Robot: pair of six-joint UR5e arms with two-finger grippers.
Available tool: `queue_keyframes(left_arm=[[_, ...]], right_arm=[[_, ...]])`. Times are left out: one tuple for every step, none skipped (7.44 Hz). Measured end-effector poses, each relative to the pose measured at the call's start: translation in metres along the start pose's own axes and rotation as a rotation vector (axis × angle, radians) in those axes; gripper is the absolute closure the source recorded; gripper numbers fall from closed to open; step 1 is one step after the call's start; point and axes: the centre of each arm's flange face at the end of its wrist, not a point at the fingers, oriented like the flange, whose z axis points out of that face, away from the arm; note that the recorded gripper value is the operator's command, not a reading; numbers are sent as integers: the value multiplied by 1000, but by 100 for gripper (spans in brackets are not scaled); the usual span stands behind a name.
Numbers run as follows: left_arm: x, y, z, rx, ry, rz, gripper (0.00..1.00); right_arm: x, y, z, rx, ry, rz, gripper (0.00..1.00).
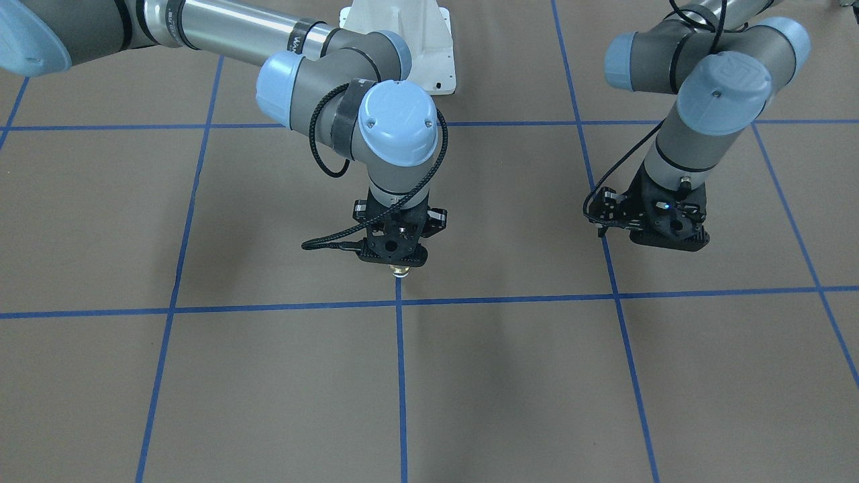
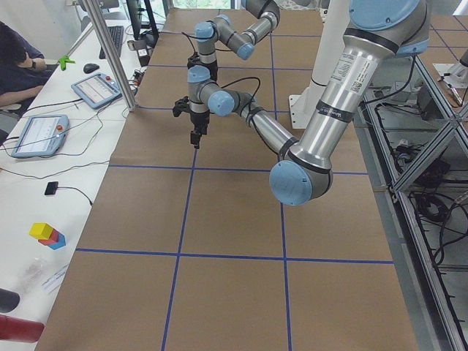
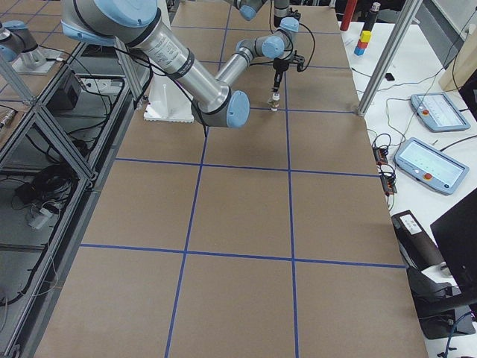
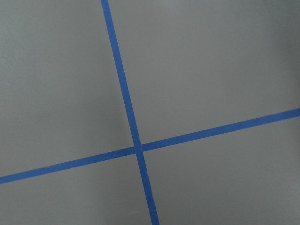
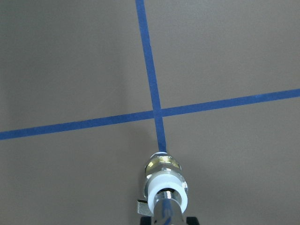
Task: Assemble PPR valve and pipe with both arms
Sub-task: 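Lower the silver fitting onto the top of the white valve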
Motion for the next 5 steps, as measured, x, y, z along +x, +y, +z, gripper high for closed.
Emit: queue_keyframes(left_arm=[[0,0,0,0,0,0,0],[0,0,0,0,-1,0,0],[0,0,0,0,-1,0,0],[0,0,0,-1,-1,0,0],[0,0,1,-1,-2,0,0]], right_arm=[[1,-1,0,0,1,1,100],[1,-1,1,1,1,2,100],[2,-1,1,1,1,5,100],[2,-1,1,1,1,7,100],[2,-1,1,1,0,8,100]])
